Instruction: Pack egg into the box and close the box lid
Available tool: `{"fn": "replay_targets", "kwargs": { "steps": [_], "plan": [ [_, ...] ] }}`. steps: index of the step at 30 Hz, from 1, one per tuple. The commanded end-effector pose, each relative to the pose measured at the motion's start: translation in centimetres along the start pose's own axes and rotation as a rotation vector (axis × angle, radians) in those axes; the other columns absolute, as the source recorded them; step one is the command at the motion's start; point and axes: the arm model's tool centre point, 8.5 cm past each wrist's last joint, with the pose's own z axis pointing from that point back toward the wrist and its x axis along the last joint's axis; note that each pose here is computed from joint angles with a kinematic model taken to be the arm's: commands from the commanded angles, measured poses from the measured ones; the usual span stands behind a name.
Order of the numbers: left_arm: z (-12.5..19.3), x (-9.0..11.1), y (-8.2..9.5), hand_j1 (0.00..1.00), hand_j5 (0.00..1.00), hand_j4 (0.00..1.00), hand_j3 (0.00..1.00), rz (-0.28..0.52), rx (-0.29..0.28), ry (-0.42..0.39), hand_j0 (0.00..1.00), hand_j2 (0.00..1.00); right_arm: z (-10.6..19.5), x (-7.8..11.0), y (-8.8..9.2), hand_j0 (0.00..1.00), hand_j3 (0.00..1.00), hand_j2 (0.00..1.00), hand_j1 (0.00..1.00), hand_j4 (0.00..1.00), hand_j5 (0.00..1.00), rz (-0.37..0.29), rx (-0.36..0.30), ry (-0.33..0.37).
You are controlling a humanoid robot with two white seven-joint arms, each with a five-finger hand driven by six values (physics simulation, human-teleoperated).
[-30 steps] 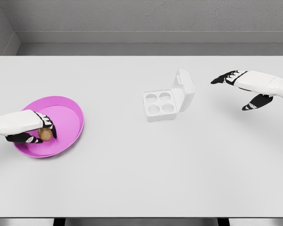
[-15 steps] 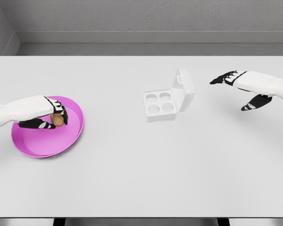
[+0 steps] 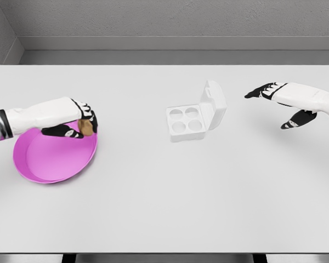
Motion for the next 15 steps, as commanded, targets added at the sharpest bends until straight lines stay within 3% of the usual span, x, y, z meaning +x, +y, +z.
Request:
{"fn": "replay_targets", "kwargs": {
  "steps": [1, 15],
  "plan": [
    [-0.7, 0.3, 0.1, 0.45, 0.45, 0.45, 0.45, 0.009, 0.011, -0.015, 0.45, 0.45, 0.1, 0.0, -0.1, 1.00, 1.00, 1.00, 1.00, 1.00, 1.00, -0.006, -0.004, 0.001],
    [-3.3, 1.5, 1.7, 0.44, 0.44, 0.44, 0.44, -0.006, 0.051, -0.077, 0.44, 0.44, 0.1, 0.0, -0.1, 1.00, 1.00, 1.00, 1.00, 1.00, 1.00, -0.006, -0.004, 0.001]
  ]
}}
